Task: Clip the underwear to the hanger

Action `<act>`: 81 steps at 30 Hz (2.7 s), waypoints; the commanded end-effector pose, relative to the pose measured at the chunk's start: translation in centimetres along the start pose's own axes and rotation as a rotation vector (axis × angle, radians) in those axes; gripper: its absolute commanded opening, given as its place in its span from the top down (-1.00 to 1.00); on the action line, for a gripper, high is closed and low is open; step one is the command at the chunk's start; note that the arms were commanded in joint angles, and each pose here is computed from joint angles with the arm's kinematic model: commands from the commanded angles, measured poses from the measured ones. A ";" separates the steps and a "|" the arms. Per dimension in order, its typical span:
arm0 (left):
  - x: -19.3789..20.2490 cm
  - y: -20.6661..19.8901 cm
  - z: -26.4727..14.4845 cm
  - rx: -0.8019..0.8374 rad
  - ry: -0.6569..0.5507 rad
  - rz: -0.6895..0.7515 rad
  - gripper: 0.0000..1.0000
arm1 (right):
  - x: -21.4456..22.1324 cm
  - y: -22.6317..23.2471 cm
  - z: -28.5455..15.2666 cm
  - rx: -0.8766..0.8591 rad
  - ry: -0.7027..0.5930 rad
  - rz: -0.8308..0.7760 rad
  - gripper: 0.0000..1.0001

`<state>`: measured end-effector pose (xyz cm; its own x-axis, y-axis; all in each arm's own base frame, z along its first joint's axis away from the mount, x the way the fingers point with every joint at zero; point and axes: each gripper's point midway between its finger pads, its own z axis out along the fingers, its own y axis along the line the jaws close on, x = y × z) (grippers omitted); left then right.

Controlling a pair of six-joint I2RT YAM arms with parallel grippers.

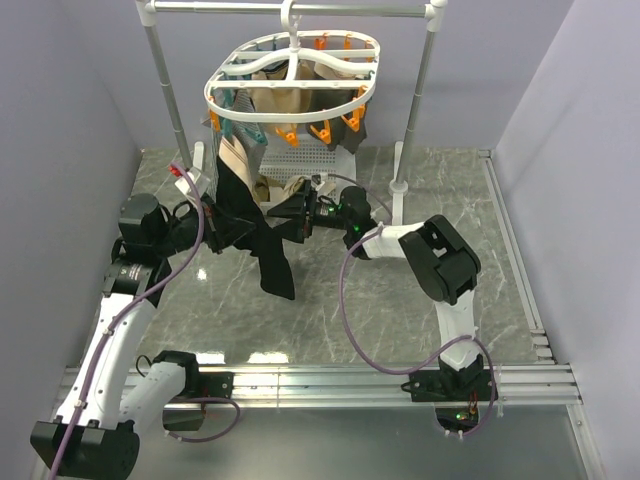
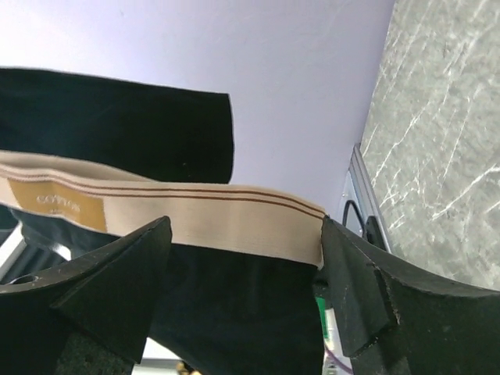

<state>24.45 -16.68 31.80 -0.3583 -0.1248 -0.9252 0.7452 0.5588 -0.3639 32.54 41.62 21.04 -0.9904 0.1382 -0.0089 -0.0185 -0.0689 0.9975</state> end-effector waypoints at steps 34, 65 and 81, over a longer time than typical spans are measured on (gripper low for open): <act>0.8 8.2 -0.1 -0.412 -0.052 -0.153 0.50 | -2.2 8.7 -7.3 0.082 -0.108 -0.677 1.00; -0.4 -0.3 7.2 -0.070 -0.122 -0.057 0.92 | 10.9 17.8 -9.0 0.041 -0.069 -1.515 1.00; -3.3 -2.8 7.7 0.076 -0.243 -0.049 0.89 | 13.9 9.4 -4.5 0.152 0.215 -1.741 1.00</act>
<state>28.81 -24.14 32.58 -0.3228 -0.3124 -0.8934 0.7282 0.5209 -0.4453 16.16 38.25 28.70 0.0918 -0.1754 -0.9802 -0.9949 0.0255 -0.0977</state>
